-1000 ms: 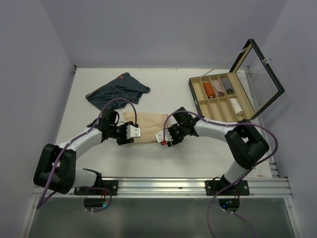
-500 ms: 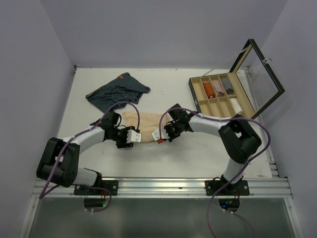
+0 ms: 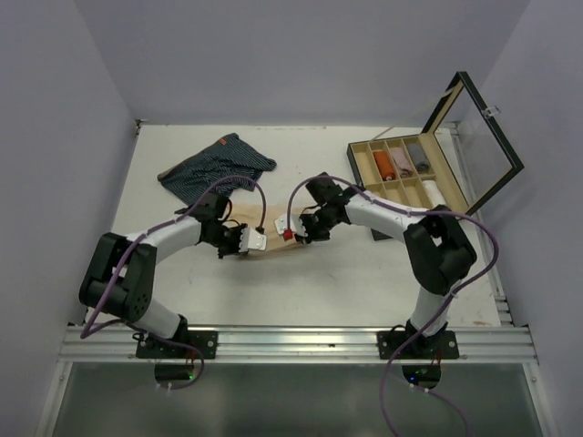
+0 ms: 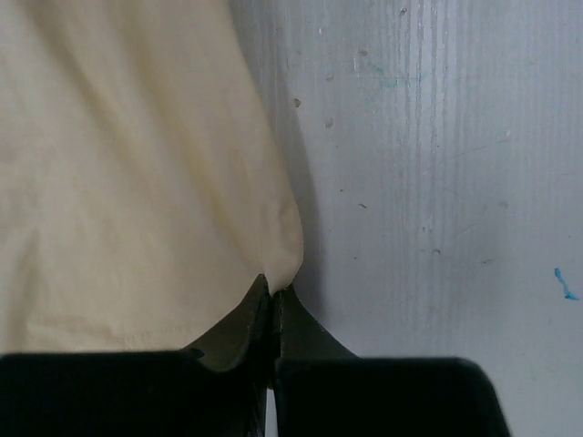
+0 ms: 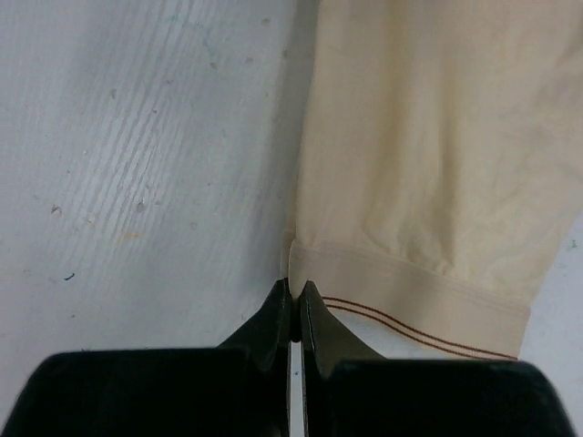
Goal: Roll the underwear
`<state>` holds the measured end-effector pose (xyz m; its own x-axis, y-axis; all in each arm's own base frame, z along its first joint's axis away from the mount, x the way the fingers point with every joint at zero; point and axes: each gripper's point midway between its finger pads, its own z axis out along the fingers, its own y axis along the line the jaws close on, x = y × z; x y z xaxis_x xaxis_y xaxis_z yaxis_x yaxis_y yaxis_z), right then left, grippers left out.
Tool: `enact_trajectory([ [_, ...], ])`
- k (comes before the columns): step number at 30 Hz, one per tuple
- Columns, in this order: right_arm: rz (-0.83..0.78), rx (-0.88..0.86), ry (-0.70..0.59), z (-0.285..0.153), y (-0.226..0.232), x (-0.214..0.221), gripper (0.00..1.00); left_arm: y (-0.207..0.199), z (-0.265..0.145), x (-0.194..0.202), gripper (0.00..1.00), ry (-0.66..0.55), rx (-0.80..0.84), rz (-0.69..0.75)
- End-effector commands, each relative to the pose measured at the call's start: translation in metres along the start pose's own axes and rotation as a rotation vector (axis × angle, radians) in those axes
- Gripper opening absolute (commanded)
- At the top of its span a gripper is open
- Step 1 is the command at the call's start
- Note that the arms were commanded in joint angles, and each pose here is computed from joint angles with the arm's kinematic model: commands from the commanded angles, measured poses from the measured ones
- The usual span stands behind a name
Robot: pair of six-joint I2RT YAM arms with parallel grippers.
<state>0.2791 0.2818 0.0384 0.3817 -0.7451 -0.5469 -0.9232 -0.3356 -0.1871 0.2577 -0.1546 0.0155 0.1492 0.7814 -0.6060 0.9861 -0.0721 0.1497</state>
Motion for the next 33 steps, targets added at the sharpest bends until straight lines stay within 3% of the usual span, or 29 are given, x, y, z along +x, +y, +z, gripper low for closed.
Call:
enact_trajectory([
  [1,0.137,-0.012,-0.08,-0.035,-0.007,-0.026,0.0,0.007,-0.022,-0.029,0.0,-0.057,-0.02,-0.022],
  [4,0.168,-0.043,-0.118,-0.06,0.006,-0.045,0.0,0.008,-0.044,-0.058,0.0,-0.125,-0.036,-0.028],
  [13,0.195,-0.149,-0.265,-0.126,0.077,-0.105,0.0,-0.039,-0.113,-0.126,0.0,-0.304,-0.035,-0.105],
  [17,0.255,-0.189,-0.256,-0.123,0.08,-0.099,0.0,-0.038,-0.122,-0.136,0.0,-0.322,-0.033,-0.151],
  [21,0.466,-0.258,-0.264,-0.109,0.056,-0.067,0.0,0.004,-0.104,-0.136,0.0,-0.32,-0.04,-0.213],
  [24,0.674,-0.347,-0.262,-0.095,0.027,-0.031,0.0,0.053,-0.06,-0.114,0.0,-0.269,-0.016,-0.345],
  [26,0.804,-0.34,-0.268,-0.092,0.007,-0.013,0.11,0.087,-0.049,-0.11,0.01,-0.243,-0.046,-0.401],
  [27,0.843,-0.32,-0.272,-0.086,-0.012,0.002,0.24,0.102,-0.027,-0.094,0.08,-0.216,-0.042,-0.443],
  [28,0.923,-0.301,-0.262,-0.084,-0.022,0.008,0.28,0.115,-0.021,-0.089,0.13,-0.202,-0.062,-0.473],
  [30,0.934,-0.205,-0.234,-0.081,-0.05,0.029,0.37,0.16,-0.023,-0.083,0.27,-0.205,-0.184,-0.472],
  [32,1.024,-0.106,-0.165,-0.078,-0.07,0.059,0.38,0.195,-0.026,-0.066,0.35,-0.19,-0.281,-0.541],
  [33,1.026,-0.055,-0.147,-0.084,-0.083,0.066,0.38,0.206,-0.031,-0.063,0.46,-0.193,-0.309,-0.559],
])
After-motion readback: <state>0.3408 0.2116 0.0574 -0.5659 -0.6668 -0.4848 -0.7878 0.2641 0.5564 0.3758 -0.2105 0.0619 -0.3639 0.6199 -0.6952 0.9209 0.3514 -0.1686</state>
